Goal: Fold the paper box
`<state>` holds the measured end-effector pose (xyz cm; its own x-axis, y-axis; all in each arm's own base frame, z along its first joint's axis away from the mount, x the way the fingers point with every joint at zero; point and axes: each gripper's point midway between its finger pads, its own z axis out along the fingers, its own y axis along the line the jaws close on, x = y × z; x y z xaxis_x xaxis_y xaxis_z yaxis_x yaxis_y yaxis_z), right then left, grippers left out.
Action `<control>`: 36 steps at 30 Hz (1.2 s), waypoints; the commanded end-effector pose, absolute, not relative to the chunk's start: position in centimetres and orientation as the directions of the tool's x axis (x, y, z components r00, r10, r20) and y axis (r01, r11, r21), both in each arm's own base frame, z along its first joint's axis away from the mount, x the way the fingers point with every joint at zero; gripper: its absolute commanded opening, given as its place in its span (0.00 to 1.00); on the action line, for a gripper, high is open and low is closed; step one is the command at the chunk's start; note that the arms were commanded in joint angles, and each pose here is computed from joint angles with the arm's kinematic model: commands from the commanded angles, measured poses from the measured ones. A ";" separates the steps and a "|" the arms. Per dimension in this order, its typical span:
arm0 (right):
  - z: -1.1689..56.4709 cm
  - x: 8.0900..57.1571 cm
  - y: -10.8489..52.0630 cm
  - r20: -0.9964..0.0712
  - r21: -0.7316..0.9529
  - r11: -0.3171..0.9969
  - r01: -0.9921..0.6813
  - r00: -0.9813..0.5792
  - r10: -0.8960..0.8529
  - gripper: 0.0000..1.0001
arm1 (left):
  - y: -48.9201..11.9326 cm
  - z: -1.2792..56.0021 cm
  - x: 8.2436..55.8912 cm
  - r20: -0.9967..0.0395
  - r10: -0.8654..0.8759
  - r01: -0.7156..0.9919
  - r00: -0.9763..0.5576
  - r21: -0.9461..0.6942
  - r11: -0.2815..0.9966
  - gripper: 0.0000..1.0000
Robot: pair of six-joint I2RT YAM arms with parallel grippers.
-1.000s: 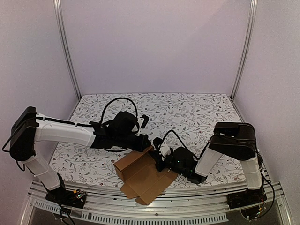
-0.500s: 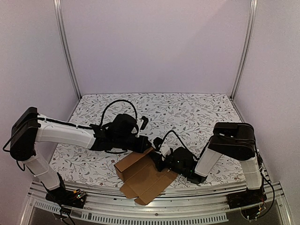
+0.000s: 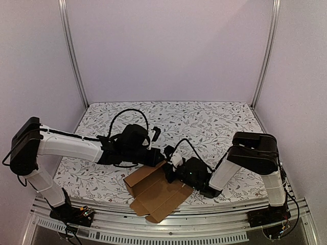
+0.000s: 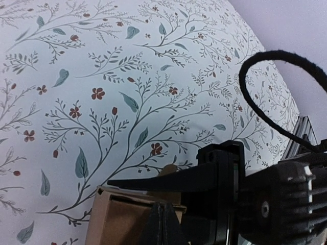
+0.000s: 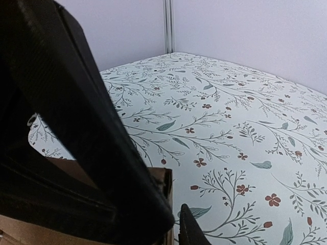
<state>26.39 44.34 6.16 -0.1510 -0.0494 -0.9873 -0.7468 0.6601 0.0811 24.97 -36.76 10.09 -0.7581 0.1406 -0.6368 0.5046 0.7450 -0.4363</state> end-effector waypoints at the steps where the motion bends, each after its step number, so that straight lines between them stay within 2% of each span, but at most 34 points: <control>1: 4.7 27.1 44.1 -0.982 0.064 0.692 -0.719 -0.168 -0.083 0.05 | -35.0 8.1 24.0 -0.592 0.181 0.480 -0.786 -0.399 0.781 0.00; 2: 4.6 27.1 44.1 -0.981 0.062 0.692 -0.719 -0.171 -0.090 0.00 | -35.0 8.2 24.0 -0.592 0.179 0.479 -0.786 -0.399 0.782 0.00; 10: 4.7 26.7 44.3 -0.984 0.044 0.691 -0.721 -0.152 -0.096 0.00 | -34.8 9.3 24.0 -0.602 0.164 0.476 -0.781 -0.405 0.780 0.00; 13: 4.6 26.6 44.4 -0.983 0.046 0.690 -0.722 -0.156 -0.097 0.16 | -34.8 9.4 24.0 -0.604 0.167 0.478 -0.780 -0.402 0.781 0.00; 16: 4.2 26.4 44.4 -0.981 0.039 0.689 -0.723 -0.158 -0.110 0.22 | -34.7 9.3 24.0 -0.601 0.166 0.475 -0.782 -0.402 0.783 0.00; 26: 3.3 26.4 44.5 -0.977 0.018 0.707 -0.707 -0.162 -0.137 0.25 | -34.8 9.3 24.0 -0.600 0.164 0.475 -0.783 -0.407 0.780 0.00; 27: 3.3 26.4 44.6 -0.978 0.017 0.708 -0.706 -0.161 -0.137 0.23 | -34.8 9.3 24.0 -0.599 0.164 0.475 -0.783 -0.408 0.780 0.00; 30: 3.5 26.5 44.7 -0.978 0.014 0.706 -0.708 -0.155 -0.136 0.03 | -34.8 9.2 23.9 -0.596 0.167 0.475 -0.785 -0.407 0.780 0.00; 31: 3.5 26.5 44.7 -0.979 0.011 0.705 -0.709 -0.153 -0.138 0.00 | -34.8 9.3 23.9 -0.597 0.166 0.475 -0.785 -0.407 0.780 0.00; 36: 3.7 26.5 44.9 -0.979 0.006 0.701 -0.713 -0.145 -0.140 0.00 | -34.8 9.4 24.0 -0.599 0.166 0.475 -0.783 -0.406 0.781 0.00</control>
